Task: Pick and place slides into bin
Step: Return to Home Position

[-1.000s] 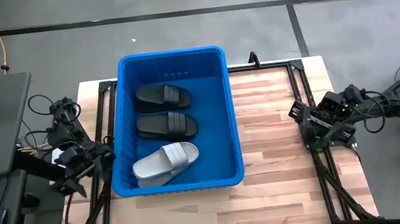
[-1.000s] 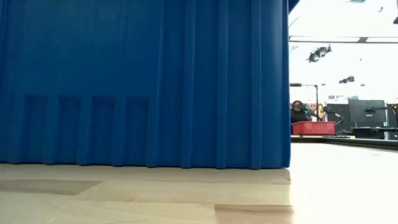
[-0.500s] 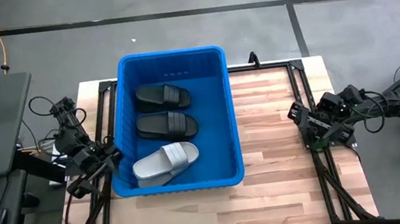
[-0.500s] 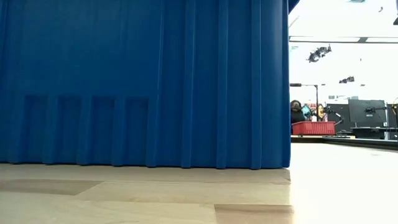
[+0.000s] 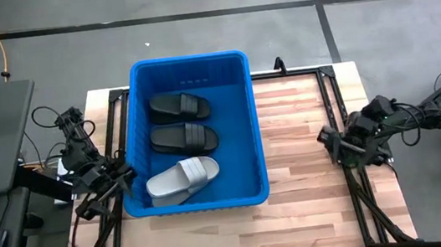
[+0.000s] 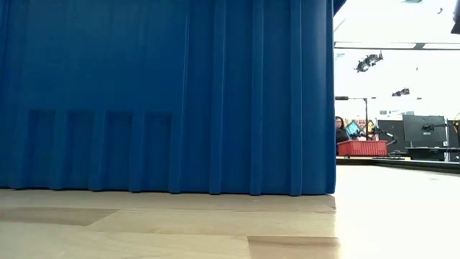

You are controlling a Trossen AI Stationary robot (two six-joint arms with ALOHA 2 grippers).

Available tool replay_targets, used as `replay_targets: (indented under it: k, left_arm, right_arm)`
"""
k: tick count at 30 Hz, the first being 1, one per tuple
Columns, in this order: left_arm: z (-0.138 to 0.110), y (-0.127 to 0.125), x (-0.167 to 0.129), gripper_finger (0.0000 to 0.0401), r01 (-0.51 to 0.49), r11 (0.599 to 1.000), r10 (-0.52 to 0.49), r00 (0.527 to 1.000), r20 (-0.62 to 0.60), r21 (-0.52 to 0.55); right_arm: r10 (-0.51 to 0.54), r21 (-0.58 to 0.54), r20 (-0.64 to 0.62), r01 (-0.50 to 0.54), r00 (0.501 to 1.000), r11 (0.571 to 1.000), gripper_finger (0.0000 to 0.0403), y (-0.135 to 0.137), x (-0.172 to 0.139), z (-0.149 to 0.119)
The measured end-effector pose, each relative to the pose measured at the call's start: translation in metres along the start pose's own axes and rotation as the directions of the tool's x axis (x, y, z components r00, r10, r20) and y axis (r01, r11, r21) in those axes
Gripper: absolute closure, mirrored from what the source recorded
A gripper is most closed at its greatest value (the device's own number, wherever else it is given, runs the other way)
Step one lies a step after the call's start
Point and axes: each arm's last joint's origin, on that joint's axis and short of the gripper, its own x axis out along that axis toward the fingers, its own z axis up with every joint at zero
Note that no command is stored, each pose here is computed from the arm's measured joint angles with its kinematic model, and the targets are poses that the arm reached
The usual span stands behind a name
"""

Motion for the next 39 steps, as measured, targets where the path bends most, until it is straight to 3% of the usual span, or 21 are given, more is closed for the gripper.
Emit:
replay_targets:
  k: [3, 7, 13, 19, 28, 35, 39]
  left_arm:
    - [0.003, -0.001, 0.0, 0.0103, 0.028, 0.997, -0.03, 0.999, 0.029, 0.066]
    - [0.004, 0.0, 0.0, 0.0103, -0.019, 0.997, 0.016, 0.999, 0.035, 0.077]
    - [-0.001, 0.001, 0.0, 0.0103, -0.017, 0.996, 0.018, 1.0, -0.007, 0.083]
    - [-0.002, 0.001, 0.0, 0.0103, -0.016, 0.996, 0.018, 1.0, -0.017, 0.085]
    - [-0.01, 0.001, -0.001, 0.0103, -0.01, 0.996, 0.019, 0.994, -0.108, 0.091]
    - [-0.016, 0.001, -0.001, 0.0103, -0.005, 0.995, 0.022, 0.986, -0.168, 0.101]
    - [-0.017, 0.001, -0.002, 0.0103, -0.002, 0.993, 0.022, 0.985, -0.171, 0.119]
  right_arm:
    - [0.079, 0.034, -0.073, -0.077, 0.994, 0.996, 0.0111, 0.001, 0.0, -0.006]
    - [0.068, -0.053, -0.073, -0.071, 0.995, 0.996, 0.0111, 0.0, 0.0, -0.006]
    - [0.067, 0.062, -0.224, -0.054, 0.972, 0.997, 0.0111, -0.005, -0.003, -0.027]
    - [0.062, -0.048, -0.27, -0.078, 0.961, 0.996, 0.0111, -0.006, -0.005, -0.034]
    - [0.059, 0.09, -0.393, -0.025, 0.918, 0.996, 0.0111, -0.006, -0.011, -0.052]
    - [0.07, -0.024, -0.441, -0.089, 0.895, 0.996, 0.0111, -0.005, -0.015, -0.06]
    - [0.034, 0.013, -0.489, -0.031, 0.871, 0.999, 0.0111, -0.005, -0.018, -0.066]
